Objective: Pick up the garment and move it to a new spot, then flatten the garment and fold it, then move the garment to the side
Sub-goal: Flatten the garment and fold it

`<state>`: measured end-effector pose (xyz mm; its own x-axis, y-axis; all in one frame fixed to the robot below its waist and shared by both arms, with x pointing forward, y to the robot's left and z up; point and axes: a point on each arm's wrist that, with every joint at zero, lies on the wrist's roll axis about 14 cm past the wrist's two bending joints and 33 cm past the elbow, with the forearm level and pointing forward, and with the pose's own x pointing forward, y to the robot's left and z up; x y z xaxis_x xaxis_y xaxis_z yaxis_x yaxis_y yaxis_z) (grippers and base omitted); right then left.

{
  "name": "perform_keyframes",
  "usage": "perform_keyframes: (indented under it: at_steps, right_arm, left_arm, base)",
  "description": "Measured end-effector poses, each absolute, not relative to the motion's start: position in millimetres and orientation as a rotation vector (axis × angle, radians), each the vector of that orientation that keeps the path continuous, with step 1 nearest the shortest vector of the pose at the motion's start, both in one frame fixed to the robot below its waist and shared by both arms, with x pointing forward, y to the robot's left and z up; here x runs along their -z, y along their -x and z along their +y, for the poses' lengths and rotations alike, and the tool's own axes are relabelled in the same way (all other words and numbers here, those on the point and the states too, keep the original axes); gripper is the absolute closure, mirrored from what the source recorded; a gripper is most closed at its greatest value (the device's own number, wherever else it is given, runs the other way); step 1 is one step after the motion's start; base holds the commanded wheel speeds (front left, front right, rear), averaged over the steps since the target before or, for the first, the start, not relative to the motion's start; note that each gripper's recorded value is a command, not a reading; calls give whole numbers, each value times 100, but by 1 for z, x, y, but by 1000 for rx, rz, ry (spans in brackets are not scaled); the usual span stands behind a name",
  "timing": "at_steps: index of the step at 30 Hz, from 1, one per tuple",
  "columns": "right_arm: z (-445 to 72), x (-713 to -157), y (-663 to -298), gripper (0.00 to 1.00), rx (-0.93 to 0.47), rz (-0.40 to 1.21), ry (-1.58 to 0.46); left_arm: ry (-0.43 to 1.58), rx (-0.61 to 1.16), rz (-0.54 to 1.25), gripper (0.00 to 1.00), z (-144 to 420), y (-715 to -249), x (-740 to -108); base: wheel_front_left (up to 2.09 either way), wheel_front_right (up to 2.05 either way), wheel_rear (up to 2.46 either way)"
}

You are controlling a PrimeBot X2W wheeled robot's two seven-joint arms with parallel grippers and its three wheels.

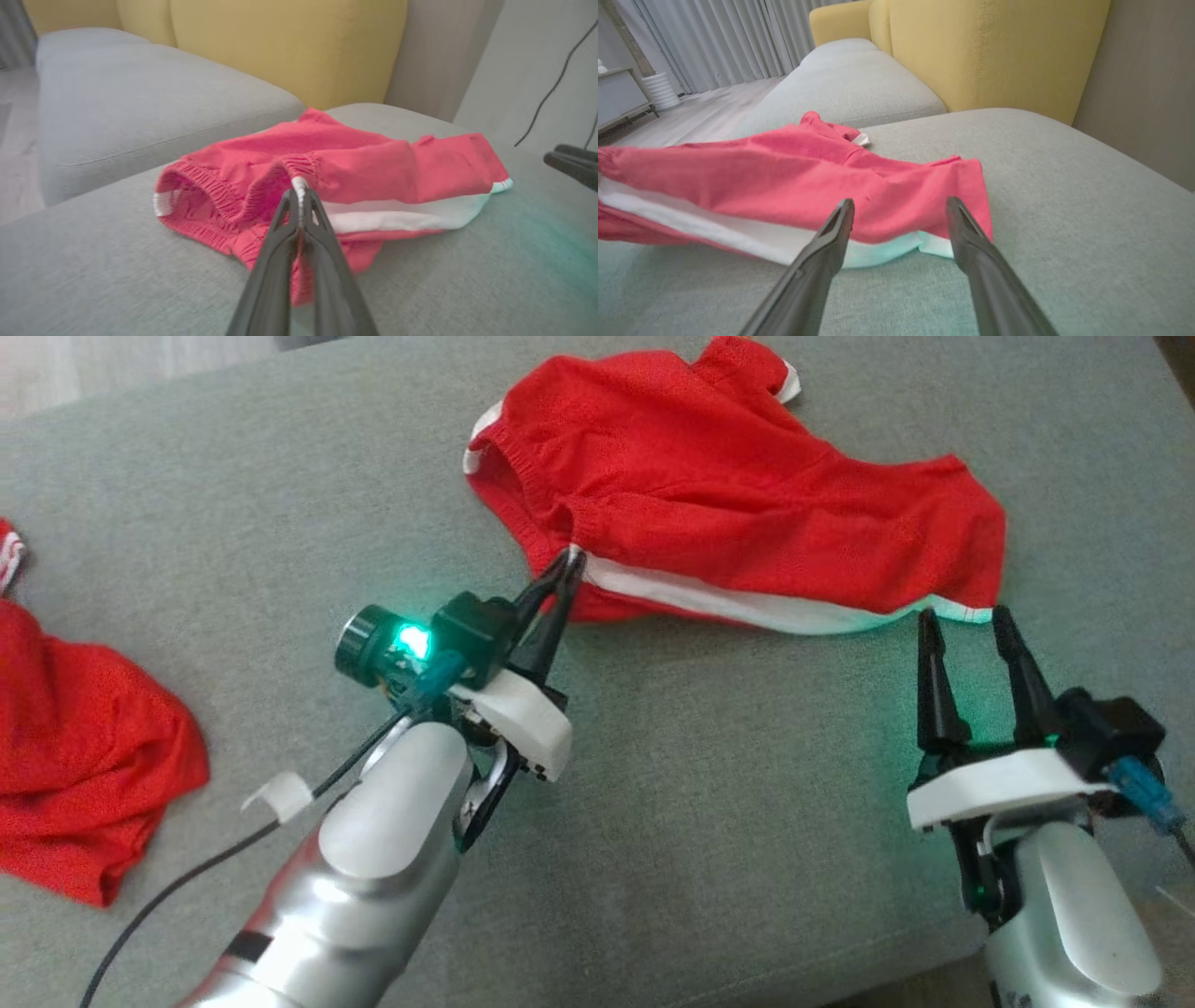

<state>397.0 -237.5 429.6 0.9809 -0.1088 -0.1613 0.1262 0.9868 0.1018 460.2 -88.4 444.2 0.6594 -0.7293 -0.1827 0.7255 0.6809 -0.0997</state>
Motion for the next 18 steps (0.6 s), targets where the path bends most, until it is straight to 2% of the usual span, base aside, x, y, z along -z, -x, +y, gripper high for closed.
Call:
perform_keyframes:
  at_steps: [12, 18]
  right_arm:
    - [-254, -391, -379, 0, 184, 306, -111]
    - [-254, -385, -396, 0, 182, 339, -113]
  left_arm:
    - [54, 708, 167, 100, -54, -455, -454]
    - [60, 680, 147, 100, -45, -457, -458]
  base:
    - [0, 0, 0]
    - [0, 0, 0]
